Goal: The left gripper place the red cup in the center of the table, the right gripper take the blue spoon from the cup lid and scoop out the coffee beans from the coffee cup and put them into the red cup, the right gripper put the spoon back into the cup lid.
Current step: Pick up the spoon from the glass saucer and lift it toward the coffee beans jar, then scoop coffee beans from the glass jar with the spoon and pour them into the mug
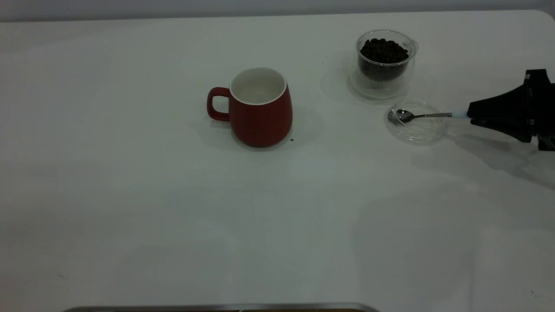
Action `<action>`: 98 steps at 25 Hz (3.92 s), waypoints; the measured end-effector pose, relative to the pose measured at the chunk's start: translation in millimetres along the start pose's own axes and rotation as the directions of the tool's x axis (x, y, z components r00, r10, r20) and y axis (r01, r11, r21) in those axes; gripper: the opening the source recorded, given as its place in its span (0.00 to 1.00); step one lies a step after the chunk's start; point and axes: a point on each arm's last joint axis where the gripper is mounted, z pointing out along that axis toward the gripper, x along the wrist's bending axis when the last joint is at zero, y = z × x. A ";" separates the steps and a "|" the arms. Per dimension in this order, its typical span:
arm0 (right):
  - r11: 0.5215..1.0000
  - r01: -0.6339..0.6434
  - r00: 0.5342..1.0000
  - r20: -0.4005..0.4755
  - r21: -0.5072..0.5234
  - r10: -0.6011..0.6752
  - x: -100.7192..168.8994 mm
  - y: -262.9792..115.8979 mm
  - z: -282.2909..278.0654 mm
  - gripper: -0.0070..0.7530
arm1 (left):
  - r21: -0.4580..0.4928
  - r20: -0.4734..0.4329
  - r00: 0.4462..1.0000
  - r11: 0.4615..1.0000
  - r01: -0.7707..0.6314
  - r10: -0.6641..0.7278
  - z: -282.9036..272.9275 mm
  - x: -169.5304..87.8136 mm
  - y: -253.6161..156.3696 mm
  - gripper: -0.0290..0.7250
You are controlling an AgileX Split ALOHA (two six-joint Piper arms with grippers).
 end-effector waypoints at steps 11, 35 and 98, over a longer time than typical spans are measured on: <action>0.998 0.037 0.990 0.134 0.055 -0.044 31.3 27.3 -25.5 0.15 | 0.000 0.000 1.000 1.000 0.000 0.000 0.0 0.0 0.0 0.75; 0.913 0.407 0.854 0.368 -0.033 -0.367 150.5 69.5 12.9 0.15 | 0.000 0.000 1.000 1.000 0.000 0.000 0.0 0.0 0.0 0.75; 0.991 -0.117 0.993 0.001 -0.062 0.118 64.3 53.0 20.8 0.15 | 0.000 0.000 1.000 1.000 0.000 0.000 0.0 0.0 0.0 0.75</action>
